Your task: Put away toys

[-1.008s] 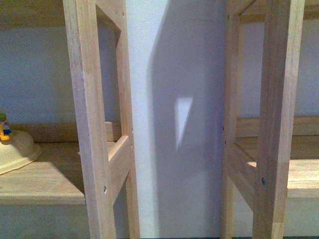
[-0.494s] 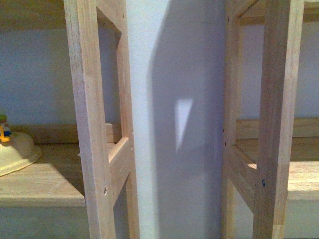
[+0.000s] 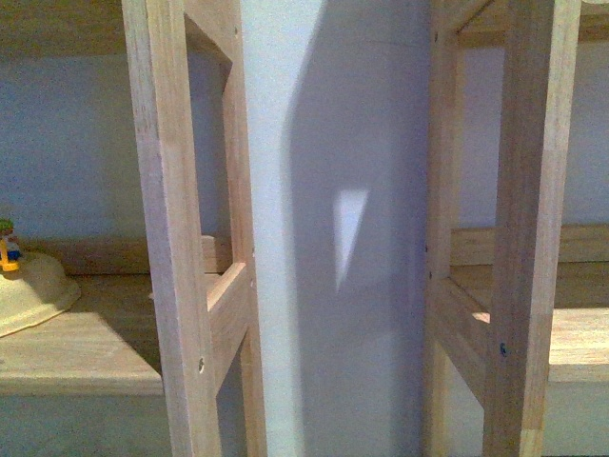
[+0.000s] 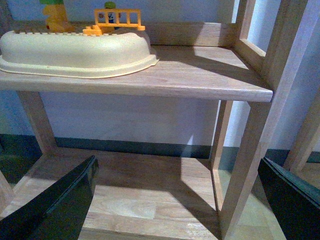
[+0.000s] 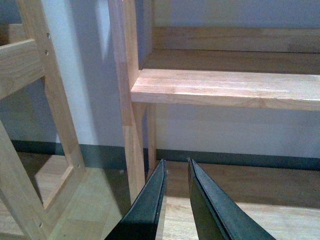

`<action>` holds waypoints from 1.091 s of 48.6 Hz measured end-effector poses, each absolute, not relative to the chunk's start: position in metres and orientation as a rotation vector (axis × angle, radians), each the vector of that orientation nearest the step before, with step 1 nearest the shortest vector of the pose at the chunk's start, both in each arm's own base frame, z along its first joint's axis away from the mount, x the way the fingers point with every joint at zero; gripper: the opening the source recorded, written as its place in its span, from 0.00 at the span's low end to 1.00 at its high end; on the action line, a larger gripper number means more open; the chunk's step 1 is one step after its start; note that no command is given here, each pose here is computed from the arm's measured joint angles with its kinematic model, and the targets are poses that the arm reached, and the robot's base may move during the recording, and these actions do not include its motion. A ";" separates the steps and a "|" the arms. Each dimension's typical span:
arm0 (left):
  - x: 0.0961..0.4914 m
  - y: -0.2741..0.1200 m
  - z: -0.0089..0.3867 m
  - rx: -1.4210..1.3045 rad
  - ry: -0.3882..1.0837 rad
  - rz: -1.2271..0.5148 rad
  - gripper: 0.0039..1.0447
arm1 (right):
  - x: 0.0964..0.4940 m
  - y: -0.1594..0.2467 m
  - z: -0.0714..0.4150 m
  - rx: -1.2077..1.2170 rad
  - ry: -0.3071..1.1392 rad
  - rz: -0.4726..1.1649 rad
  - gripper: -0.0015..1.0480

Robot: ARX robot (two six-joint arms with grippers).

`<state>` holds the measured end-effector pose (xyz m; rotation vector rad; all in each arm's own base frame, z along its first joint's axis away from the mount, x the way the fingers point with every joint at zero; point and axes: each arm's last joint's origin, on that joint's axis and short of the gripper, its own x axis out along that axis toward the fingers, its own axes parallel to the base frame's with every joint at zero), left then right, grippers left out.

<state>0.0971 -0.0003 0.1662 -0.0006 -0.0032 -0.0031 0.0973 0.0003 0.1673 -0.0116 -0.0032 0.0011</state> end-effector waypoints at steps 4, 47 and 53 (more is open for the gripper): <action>0.097 0.000 0.166 -0.001 -0.003 -0.003 0.95 | 0.097 0.000 0.167 -0.012 -0.003 0.001 0.18; 0.097 0.000 0.166 0.000 -0.003 -0.003 0.95 | 0.097 0.000 0.167 -0.007 -0.003 0.001 1.00; 0.097 0.000 0.166 -0.001 -0.003 -0.003 0.95 | 0.097 0.000 0.167 -0.007 -0.003 0.001 1.00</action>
